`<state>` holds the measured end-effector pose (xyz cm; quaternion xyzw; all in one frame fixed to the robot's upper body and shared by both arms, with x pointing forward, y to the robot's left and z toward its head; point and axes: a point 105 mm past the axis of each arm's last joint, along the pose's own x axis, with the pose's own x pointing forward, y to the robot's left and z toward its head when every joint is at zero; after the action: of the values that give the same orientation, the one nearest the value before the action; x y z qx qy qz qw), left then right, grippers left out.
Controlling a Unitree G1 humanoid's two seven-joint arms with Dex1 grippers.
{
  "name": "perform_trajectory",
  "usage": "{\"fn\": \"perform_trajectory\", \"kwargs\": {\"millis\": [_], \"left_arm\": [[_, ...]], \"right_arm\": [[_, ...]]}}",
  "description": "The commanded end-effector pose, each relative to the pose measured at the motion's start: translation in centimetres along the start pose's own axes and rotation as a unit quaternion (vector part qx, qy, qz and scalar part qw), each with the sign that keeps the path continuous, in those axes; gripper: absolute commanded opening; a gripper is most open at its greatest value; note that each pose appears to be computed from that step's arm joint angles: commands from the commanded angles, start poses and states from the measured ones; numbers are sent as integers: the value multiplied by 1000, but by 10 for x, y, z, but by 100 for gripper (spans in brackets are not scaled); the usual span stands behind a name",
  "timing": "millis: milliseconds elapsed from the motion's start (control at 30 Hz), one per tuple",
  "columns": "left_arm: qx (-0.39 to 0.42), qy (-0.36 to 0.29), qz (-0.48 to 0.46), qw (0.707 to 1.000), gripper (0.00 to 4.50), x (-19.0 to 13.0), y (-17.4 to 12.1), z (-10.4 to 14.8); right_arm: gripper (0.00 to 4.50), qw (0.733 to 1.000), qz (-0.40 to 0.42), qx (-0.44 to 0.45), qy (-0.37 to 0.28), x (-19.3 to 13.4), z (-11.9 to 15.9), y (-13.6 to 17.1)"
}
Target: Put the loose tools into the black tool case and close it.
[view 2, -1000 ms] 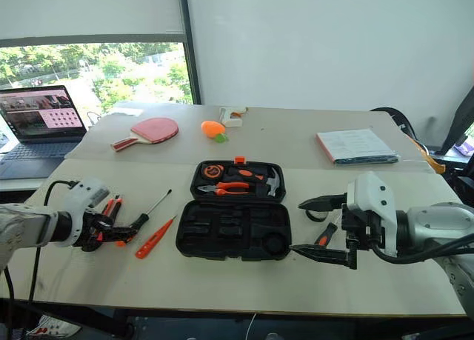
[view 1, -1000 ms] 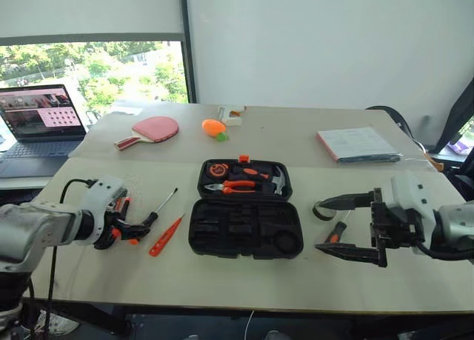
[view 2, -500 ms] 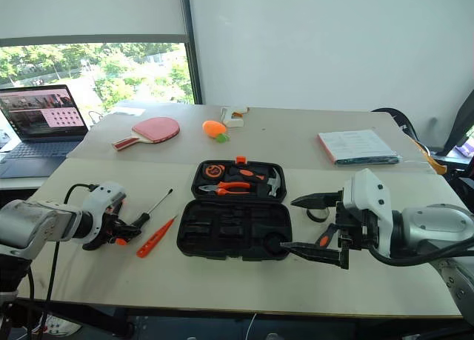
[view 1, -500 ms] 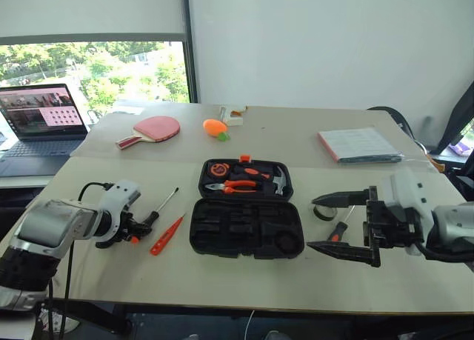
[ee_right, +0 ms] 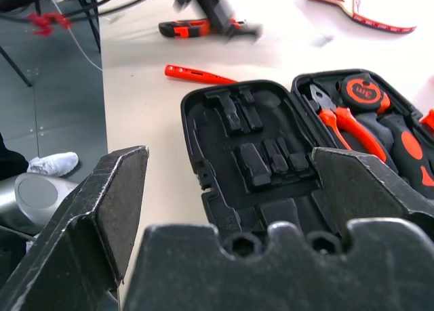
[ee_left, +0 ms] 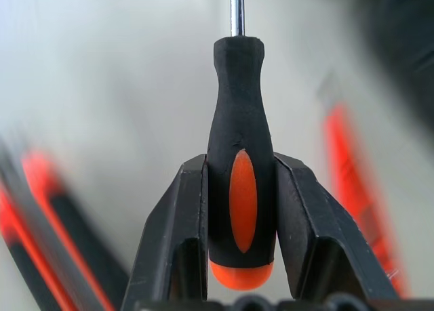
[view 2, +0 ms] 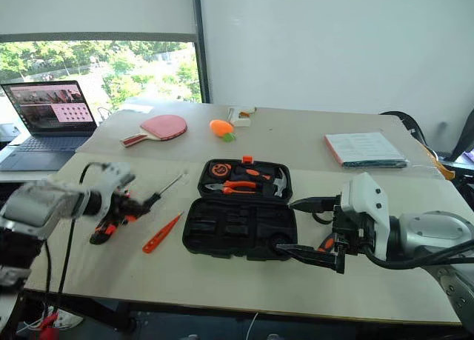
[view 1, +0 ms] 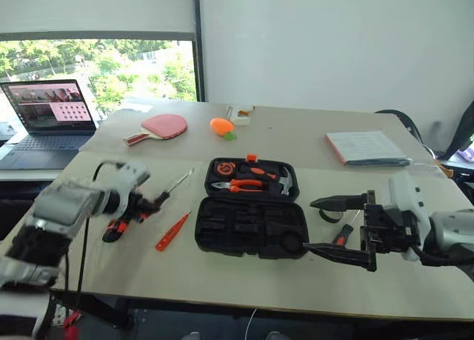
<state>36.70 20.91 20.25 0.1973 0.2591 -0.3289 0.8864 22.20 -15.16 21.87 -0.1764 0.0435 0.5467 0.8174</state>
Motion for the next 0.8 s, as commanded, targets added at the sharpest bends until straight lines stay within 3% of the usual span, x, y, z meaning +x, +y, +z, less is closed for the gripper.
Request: {"fn": "perform_trajectory", "kwargs": {"millis": [33,167,267,333,500,800], "left_arm": [[107,-42,-71,991,87,7,-20,50],[195,-46,-153,968,87,27,-52,82],[295,-2,-221,930,87,53,-85,75],[314,13,-233,920,87,66,-91,69],[324,35,-257,910,87,83,-99,53],[338,62,-230,910,87,98,-83,36]], "right_arm": [[450,1000,-18,-13,3,-7,3,-2],[450,999,-36,-15,9,-9,0,-4],[450,998,-56,-15,17,-10,-4,-5],[450,998,-61,-13,17,-10,-5,-3],[450,997,-76,-7,17,-11,-6,3],[450,995,-96,-2,22,-13,-8,6]]}}
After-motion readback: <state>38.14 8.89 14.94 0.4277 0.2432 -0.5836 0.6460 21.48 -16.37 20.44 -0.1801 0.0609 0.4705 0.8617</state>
